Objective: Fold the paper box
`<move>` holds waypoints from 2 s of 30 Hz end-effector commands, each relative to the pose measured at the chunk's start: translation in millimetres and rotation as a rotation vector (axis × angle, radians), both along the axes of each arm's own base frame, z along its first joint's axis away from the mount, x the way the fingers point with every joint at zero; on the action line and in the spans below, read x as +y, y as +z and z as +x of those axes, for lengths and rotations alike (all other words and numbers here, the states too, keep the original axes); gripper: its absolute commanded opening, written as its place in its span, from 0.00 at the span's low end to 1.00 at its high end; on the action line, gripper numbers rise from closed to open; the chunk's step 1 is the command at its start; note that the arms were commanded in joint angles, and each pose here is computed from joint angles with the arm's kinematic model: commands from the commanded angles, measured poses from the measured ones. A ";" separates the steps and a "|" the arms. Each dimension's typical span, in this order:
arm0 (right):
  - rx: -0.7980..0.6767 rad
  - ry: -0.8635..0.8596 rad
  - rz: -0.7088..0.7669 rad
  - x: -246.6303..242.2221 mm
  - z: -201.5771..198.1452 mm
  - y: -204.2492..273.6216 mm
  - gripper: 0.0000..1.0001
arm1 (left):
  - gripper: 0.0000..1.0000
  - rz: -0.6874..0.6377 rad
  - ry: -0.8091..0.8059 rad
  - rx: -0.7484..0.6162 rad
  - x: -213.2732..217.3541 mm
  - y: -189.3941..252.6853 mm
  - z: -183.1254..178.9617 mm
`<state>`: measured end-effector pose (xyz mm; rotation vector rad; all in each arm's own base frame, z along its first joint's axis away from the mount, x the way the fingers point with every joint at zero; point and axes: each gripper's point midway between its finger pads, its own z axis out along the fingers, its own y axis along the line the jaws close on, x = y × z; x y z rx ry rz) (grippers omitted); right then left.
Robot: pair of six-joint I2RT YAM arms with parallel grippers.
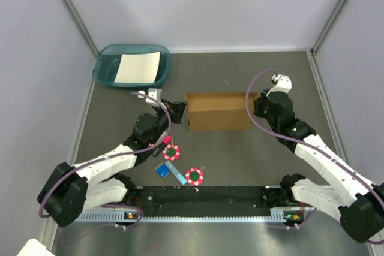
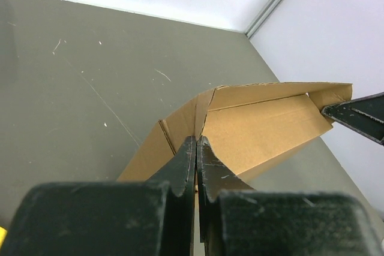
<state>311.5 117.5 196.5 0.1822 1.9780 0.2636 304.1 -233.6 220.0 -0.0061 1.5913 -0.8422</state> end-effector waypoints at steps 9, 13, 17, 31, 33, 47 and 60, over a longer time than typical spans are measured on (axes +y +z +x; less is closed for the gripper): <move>0.256 0.018 -0.110 -12.2 -37.5 -72.5 0.00 | 0.00 0.214 0.003 0.149 14.3 -99.4 -15.8; 0.251 0.020 -0.109 -12.0 -37.0 -70.5 0.00 | 0.00 0.221 -0.008 0.154 11.0 -108.5 -17.8; 0.243 0.019 -0.100 -11.5 -36.9 -67.8 0.00 | 0.00 0.241 -0.017 0.134 8.9 -118.3 -22.5; 0.229 0.024 -0.092 -10.3 -36.2 -55.2 0.00 | 0.00 0.318 0.066 0.162 31.1 -129.6 -24.0; 0.236 0.026 -0.090 -9.5 -36.7 -57.2 0.00 | 0.00 0.353 0.080 0.154 35.9 -130.8 -23.0; 0.213 0.026 -0.066 -8.0 -36.2 -44.3 0.20 | 0.04 0.430 0.116 0.129 43.4 -132.4 -20.4; 0.095 0.013 -0.075 -11.6 -23.7 13.4 0.33 | 0.03 0.450 0.115 0.130 35.0 -117.0 -12.6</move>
